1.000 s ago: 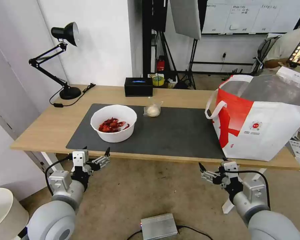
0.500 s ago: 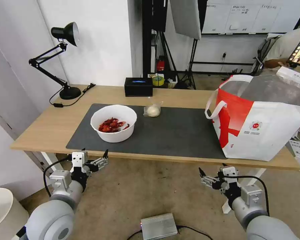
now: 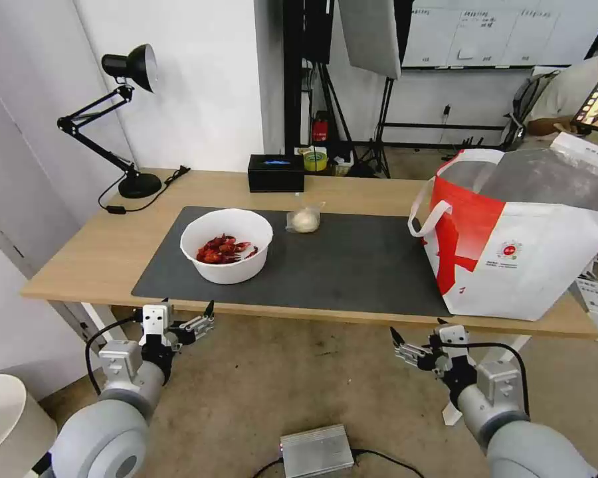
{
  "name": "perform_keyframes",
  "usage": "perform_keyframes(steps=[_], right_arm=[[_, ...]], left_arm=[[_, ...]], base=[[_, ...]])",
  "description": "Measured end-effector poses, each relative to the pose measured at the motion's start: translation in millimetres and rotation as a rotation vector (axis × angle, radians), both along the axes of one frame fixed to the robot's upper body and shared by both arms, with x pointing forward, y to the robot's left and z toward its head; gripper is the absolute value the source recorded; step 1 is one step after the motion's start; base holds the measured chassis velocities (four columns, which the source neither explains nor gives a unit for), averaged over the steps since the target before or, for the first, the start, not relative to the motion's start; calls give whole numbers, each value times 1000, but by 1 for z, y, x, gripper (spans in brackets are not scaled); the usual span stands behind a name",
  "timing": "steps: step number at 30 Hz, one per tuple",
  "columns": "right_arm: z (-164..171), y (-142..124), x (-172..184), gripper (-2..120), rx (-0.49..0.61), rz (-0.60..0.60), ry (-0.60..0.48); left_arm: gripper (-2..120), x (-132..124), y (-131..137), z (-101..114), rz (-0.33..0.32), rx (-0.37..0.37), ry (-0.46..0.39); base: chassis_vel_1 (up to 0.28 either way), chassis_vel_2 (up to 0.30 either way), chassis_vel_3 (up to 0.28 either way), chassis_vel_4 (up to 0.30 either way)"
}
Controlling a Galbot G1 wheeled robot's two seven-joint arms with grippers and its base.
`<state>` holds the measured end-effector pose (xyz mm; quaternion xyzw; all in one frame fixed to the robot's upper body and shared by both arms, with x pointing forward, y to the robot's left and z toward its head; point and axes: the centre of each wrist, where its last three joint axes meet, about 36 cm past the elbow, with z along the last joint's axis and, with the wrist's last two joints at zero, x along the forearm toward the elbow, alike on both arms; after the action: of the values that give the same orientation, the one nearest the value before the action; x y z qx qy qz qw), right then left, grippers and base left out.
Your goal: Pick up the trash from the table and place it into the takeout bag.
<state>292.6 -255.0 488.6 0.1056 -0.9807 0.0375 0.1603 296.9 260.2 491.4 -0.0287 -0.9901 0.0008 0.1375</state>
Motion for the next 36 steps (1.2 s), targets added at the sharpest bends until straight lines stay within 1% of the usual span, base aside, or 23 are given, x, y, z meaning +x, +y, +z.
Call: perform_keyframes(steps=[1, 2, 5, 6, 8, 9, 12, 13, 16, 17, 19, 22, 24, 25, 27, 29, 30, 34, 35, 36], right_arm=[[4, -1, 8, 100, 20, 20, -19], [4, -1, 8, 100, 20, 20, -19], [4, -10, 29, 100, 63, 109, -68], [4, -10, 29, 100, 63, 109, -68], [2, -15, 46, 100, 79, 155, -92], [2, -15, 46, 100, 79, 155, -92], [4, -20, 83, 100, 86, 179, -130], [4, -20, 83, 100, 86, 179, -130], [8, -17, 121, 100, 89, 185, -156], [8, -17, 121, 100, 89, 185, -156], [8, -10, 144, 100, 86, 195, -162], [5, -3, 159, 100, 82, 202, -156], [8, 10, 188, 100, 74, 196, -162], [8, 10, 188, 100, 74, 196, -162], [9, 20, 214, 100, 70, 180, -162], [7, 31, 237, 100, 73, 165, -145], [7, 31, 237, 100, 73, 165, -145], [3, 54, 277, 100, 79, 147, -116], [3, 54, 277, 100, 79, 147, -116], [1, 62, 288, 100, 76, 146, -109]], left_arm=[[100, 0, 0, 1, 1, 0, -3], [100, 0, 0, 1, 1, 0, -3], [100, 1, 2, 3, -1, 4, -7], [100, 1, 2, 3, -1, 4, -7], [100, 1, 3, 4, -1, 3, -7], [100, 1, 3, 4, -1, 3, -7], [100, 3, 3, 5, 0, 1, -11], [100, 3, 3, 5, 0, 1, -11], [100, 3, 3, 4, 0, 0, -10], [100, 3, 3, 4, 0, 0, -10], [100, 3, 3, 3, 3, -2, -9], [100, 3, 3, 2, 6, -3, -6], [100, 2, 3, 0, 11, -7, 0], [100, 2, 3, 0, 11, -7, 0], [100, 1, 2, -1, 16, -9, 3], [100, 0, 2, -1, 19, -9, 5], [100, 0, 2, -1, 19, -9, 5], [100, 0, 3, -2, 33, -5, 6], [100, 0, 3, -2, 33, -5, 6], [100, 0, 3, -2, 41, -4, 6]], base=[[0, 0, 0, 0], [0, 0, 0, 0], [0, 0, 0, 0], [0, 0, 0, 0], [0, 0, 0, 0], [0, 0, 0, 0], [0, 0, 0, 0], [0, 0, 0, 0], [0, 0, 0, 0], [0, 0, 0, 0], [0, 0, 0, 0], [0, 0, 0, 0], [0, 0, 0, 0], [0, 0, 0, 0], [0, 0, 0, 0], [0, 0, 0, 0], [0, 0, 0, 0], [0, 0, 0, 0], [0, 0, 0, 0], [0, 0, 0, 0]])
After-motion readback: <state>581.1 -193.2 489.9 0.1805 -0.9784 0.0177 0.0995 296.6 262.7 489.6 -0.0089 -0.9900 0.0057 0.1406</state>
